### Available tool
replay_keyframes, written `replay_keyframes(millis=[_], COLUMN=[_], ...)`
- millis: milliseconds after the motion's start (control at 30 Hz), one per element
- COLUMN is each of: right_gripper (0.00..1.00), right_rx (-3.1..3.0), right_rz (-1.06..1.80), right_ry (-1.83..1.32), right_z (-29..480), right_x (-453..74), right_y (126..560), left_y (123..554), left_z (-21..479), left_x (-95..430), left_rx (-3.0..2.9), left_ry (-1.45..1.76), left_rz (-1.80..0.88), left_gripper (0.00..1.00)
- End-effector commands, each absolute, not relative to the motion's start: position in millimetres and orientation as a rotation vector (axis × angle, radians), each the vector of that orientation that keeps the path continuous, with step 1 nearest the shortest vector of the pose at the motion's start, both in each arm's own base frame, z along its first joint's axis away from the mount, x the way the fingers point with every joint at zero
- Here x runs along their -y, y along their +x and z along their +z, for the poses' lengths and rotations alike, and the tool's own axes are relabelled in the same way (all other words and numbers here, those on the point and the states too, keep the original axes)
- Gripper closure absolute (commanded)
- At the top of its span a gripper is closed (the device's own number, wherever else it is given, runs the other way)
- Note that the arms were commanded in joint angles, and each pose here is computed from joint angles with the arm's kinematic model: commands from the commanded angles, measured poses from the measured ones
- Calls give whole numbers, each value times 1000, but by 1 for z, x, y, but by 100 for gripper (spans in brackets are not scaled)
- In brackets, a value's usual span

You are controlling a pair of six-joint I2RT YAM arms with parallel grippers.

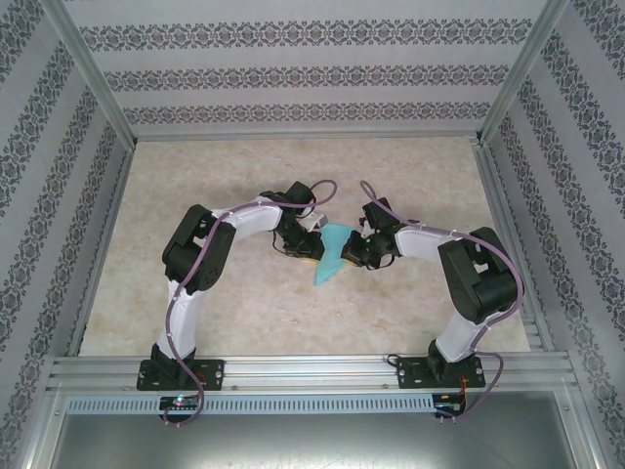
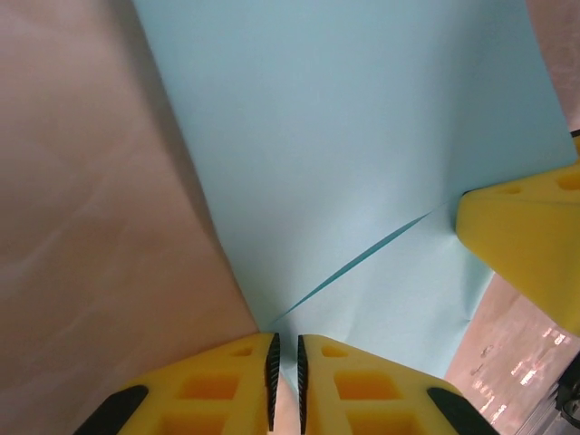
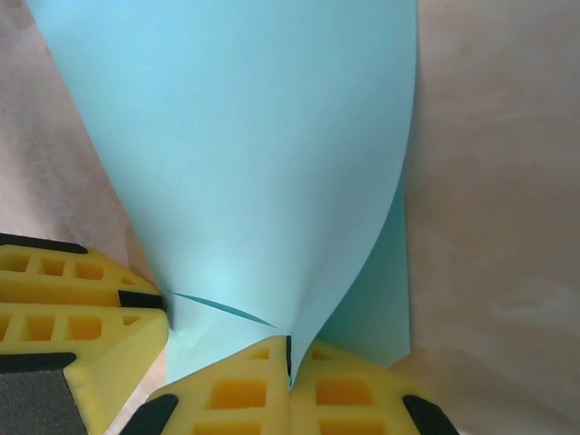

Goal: Fold a paper plane with a square sheet of paper (pick it up from the middle)
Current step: Third fold the triangle at the center of the table.

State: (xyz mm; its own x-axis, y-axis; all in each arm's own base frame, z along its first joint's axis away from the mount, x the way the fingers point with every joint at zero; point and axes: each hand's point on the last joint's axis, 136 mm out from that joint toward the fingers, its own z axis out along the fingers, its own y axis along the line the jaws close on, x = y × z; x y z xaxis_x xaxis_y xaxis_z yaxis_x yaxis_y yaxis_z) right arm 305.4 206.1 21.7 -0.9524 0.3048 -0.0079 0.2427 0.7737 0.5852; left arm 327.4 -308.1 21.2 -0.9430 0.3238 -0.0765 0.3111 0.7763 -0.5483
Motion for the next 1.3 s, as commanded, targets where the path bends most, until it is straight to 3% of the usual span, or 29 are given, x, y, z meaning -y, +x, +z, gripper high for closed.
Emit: replay_keyframes(millis=[0, 433, 600, 833, 1267], right_gripper=[98, 96, 96, 97, 97], right_rx=[-2875, -2852, -2871, -2869, -2855], right_rz=[865, 904, 880, 880, 901], right_ry=[432, 411, 399, 402, 409], right_z=[20, 30, 26, 26, 29], right_x=[-202, -208, -207, -207, -209], right_y=[307, 308, 306, 305, 307], left_y=[322, 322, 335, 339, 324], left_z=[17, 15, 34, 64, 30], left_x=[291, 297, 291, 306, 323], left_rx=[2942, 2929, 3040, 3042, 2948], left_ry=[-474, -472, -448, -387, -288], left_rz=[807, 854, 839, 1046, 1103], left_gripper=[83, 86, 87, 87, 89])
